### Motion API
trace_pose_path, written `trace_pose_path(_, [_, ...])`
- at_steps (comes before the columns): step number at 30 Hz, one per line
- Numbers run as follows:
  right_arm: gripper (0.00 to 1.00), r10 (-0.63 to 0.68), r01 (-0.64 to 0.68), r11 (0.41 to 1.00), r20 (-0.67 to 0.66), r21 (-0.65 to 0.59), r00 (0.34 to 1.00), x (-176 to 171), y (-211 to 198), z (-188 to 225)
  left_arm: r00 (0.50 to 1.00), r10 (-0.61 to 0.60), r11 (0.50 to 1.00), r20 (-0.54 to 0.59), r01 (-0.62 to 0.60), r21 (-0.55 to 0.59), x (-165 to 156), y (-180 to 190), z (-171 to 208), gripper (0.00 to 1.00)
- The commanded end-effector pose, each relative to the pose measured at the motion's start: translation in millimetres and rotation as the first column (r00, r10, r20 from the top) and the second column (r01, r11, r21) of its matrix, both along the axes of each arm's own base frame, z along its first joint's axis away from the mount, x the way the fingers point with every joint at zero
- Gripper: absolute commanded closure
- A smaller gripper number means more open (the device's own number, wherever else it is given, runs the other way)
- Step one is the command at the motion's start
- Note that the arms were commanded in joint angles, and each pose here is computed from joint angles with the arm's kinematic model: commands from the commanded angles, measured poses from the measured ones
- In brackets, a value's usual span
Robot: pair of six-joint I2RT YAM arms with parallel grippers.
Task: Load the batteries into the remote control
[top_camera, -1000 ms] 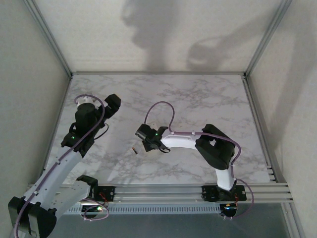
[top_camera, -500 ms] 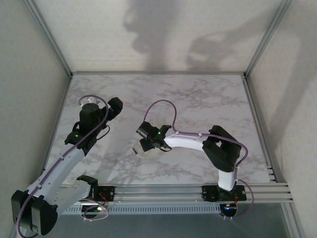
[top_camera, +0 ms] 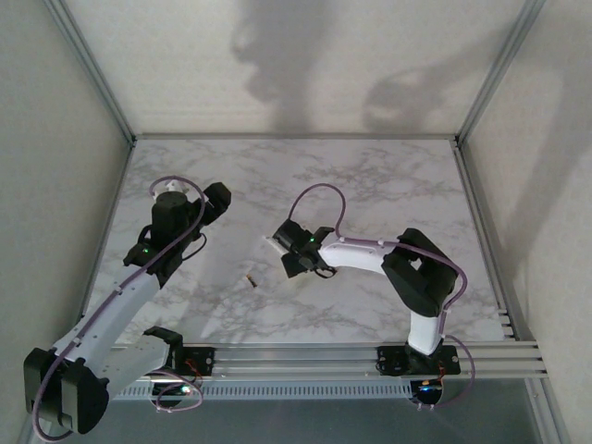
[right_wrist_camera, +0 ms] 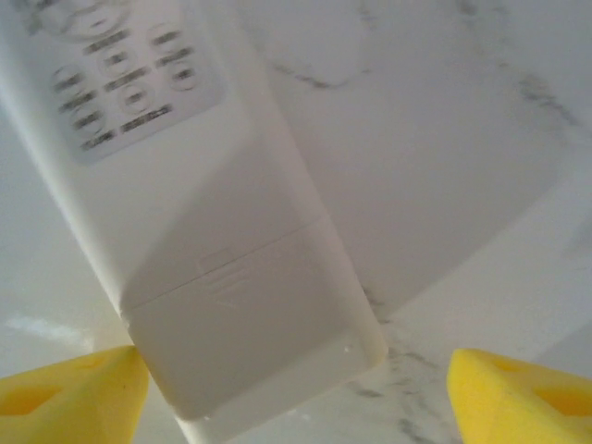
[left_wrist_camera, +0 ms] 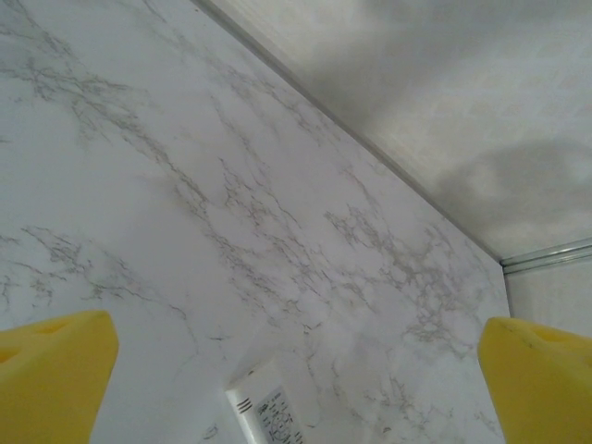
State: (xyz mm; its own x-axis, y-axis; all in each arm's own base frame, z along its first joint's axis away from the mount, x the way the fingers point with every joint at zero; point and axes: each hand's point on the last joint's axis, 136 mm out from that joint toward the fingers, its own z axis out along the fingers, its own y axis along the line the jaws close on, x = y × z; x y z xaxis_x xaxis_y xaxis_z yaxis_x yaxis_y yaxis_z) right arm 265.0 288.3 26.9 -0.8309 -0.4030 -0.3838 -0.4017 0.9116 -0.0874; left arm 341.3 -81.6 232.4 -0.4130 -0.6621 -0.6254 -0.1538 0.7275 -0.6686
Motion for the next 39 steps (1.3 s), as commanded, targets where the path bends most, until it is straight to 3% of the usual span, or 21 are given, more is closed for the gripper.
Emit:
trace_pose_path(1, [0.15,-0.004,0.005,1.000,0.046,-0.016,0.999,15,-14,13,1.000,-0.015,1.000,0.013,0.015,0.001,3,-1,3,0.00])
trace_pose_path(12, [0.16,-0.028,0.027,0.999,0.075,0.021,0.997,52,-26,34,0.997,-0.071,0.997,-0.007,0.071,0.003,11,-14,-21,0.01])
trace_pose_path(15, [0.16,-0.027,0.021,0.993,0.047,0.113,0.999,47,-20,44,0.996,-0.084,0.996,0.007,0.084,0.031,12,-18,-34,0.00])
trace_pose_path(18, [0.18,-0.057,0.055,0.976,0.004,0.213,0.998,44,-15,52,0.994,-0.094,0.993,-0.058,0.097,0.062,14,-19,-55,0.01])
trace_pose_path(23, [0.22,-0.147,0.167,0.911,-0.082,0.378,0.986,53,-13,54,0.986,-0.108,0.986,-0.126,0.122,0.110,15,-27,-89,0.00])
trace_pose_path(27, [0.28,-0.183,0.237,0.874,-0.163,0.424,0.969,58,-10,42,0.981,-0.140,0.980,-0.131,0.157,0.126,13,-39,-104,0.01])
trace_pose_path(29, [0.31,-0.193,0.251,0.872,-0.176,0.419,0.965,61,-11,36,0.974,-0.168,0.974,-0.155,0.188,0.128,11,-49,-114,0.06])
trace_pose_path(33, [0.35,-0.199,0.267,0.867,-0.199,0.421,0.960,64,-14,28,0.952,-0.207,0.960,-0.227,0.243,0.142,9,-63,-138,0.32])
trace_pose_path(35, [0.35,-0.201,0.272,0.868,-0.205,0.416,0.958,64,-17,25,0.938,-0.237,0.950,-0.254,0.279,0.141,7,-74,-150,0.51])
trace_pose_path(39, [0.35,-0.197,0.270,0.871,-0.213,0.410,0.957,63,-22,21,0.916,-0.267,0.937,-0.299,0.319,0.140,6,-89,-169,0.72])
